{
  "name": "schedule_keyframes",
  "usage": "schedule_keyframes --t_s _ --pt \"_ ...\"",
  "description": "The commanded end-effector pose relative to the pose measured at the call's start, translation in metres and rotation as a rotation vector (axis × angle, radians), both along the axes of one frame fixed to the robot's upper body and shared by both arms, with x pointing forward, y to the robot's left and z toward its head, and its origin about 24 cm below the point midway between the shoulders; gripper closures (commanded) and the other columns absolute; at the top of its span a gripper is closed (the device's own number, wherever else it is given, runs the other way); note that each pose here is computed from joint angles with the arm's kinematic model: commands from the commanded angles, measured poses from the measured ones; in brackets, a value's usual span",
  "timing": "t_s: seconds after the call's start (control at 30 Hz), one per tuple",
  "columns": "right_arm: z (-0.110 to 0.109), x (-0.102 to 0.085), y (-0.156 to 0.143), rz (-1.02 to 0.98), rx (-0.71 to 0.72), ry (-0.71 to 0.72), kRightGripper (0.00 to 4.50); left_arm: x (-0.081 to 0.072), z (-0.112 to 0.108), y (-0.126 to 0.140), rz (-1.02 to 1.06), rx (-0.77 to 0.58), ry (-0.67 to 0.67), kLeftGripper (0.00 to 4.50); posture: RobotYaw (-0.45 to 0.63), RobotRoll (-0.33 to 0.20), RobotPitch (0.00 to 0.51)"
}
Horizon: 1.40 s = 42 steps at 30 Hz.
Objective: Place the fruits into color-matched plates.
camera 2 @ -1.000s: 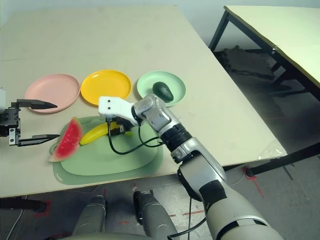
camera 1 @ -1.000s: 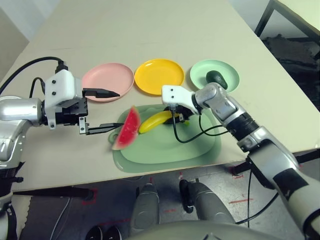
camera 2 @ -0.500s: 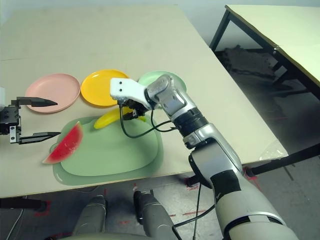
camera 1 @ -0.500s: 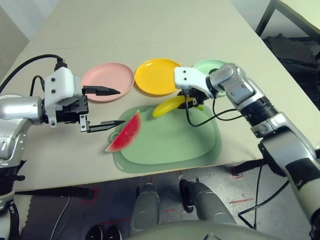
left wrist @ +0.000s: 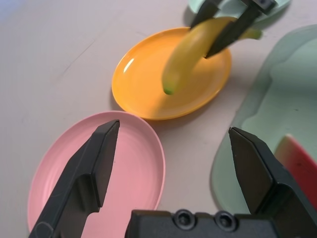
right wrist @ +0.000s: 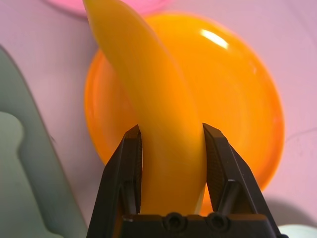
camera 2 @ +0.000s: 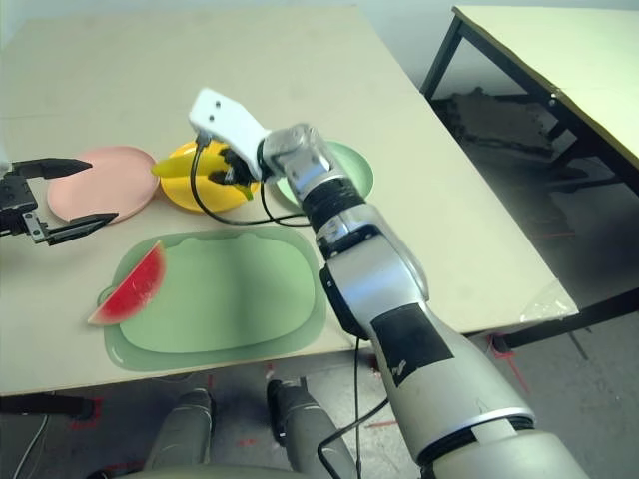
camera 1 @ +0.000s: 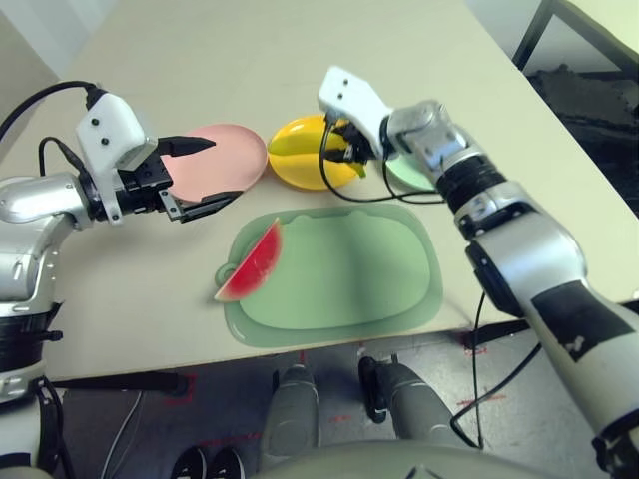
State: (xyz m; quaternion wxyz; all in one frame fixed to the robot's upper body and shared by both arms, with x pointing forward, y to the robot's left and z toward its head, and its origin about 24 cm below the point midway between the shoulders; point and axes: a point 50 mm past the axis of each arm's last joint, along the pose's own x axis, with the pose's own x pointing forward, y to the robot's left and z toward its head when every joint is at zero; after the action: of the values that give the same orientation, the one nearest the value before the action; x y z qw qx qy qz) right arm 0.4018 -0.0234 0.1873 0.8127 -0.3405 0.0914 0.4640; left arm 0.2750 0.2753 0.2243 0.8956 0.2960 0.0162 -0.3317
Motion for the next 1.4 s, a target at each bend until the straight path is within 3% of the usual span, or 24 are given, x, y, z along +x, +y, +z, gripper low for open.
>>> schedule_keyframes --t_s 0.03,0.17,0.43,0.7,0.83,1.0,1.13,1.27,1.4 --pt "-0.015 0.001 -0.003 -0.051 -0.042 -0.014 2.76 0.008 -0.004 -0.003 0.055 -0.017 -0.005 0.0 0.11 0.0 0.182" --pt "-0.019 0.003 -0.007 -0.092 -0.075 -0.045 2.76 0.01 -0.005 -0.009 0.059 -0.029 -0.009 0.0 0.11 0.0 0.172" --pt "0.003 0.008 -0.009 -0.11 -0.043 -0.141 0.04 0.012 -0.006 -0.014 0.014 -0.022 -0.003 0.0 0.09 0.0 0.174" --pt "0.062 0.011 -0.013 -0.062 0.077 -0.271 0.04 0.015 -0.003 -0.028 -0.14 0.087 -0.01 0.0 0.08 0.0 0.175" --pt "0.066 0.005 -0.032 0.046 0.126 -0.124 0.04 0.01 0.006 -0.027 -0.307 0.279 -0.024 0.0 0.08 0.0 0.179" --pt "0.033 -0.033 -0.078 0.189 0.189 0.216 0.04 0.005 0.018 -0.021 -0.537 0.514 -0.018 0.0 0.06 0.0 0.192" --pt "0.006 -0.092 -0.103 0.244 0.346 0.495 0.04 0.005 0.022 -0.023 -0.707 0.684 -0.014 0.0 0.03 0.0 0.198" --pt "-0.017 -0.127 -0.111 0.188 0.447 0.577 0.04 0.008 0.02 -0.033 -0.837 0.82 -0.029 0.0 0.02 0.0 0.198" --pt "-0.032 -0.147 -0.112 0.165 0.545 0.507 0.04 0.009 0.015 -0.044 -0.95 0.911 -0.034 0.0 0.0 0.0 0.196"
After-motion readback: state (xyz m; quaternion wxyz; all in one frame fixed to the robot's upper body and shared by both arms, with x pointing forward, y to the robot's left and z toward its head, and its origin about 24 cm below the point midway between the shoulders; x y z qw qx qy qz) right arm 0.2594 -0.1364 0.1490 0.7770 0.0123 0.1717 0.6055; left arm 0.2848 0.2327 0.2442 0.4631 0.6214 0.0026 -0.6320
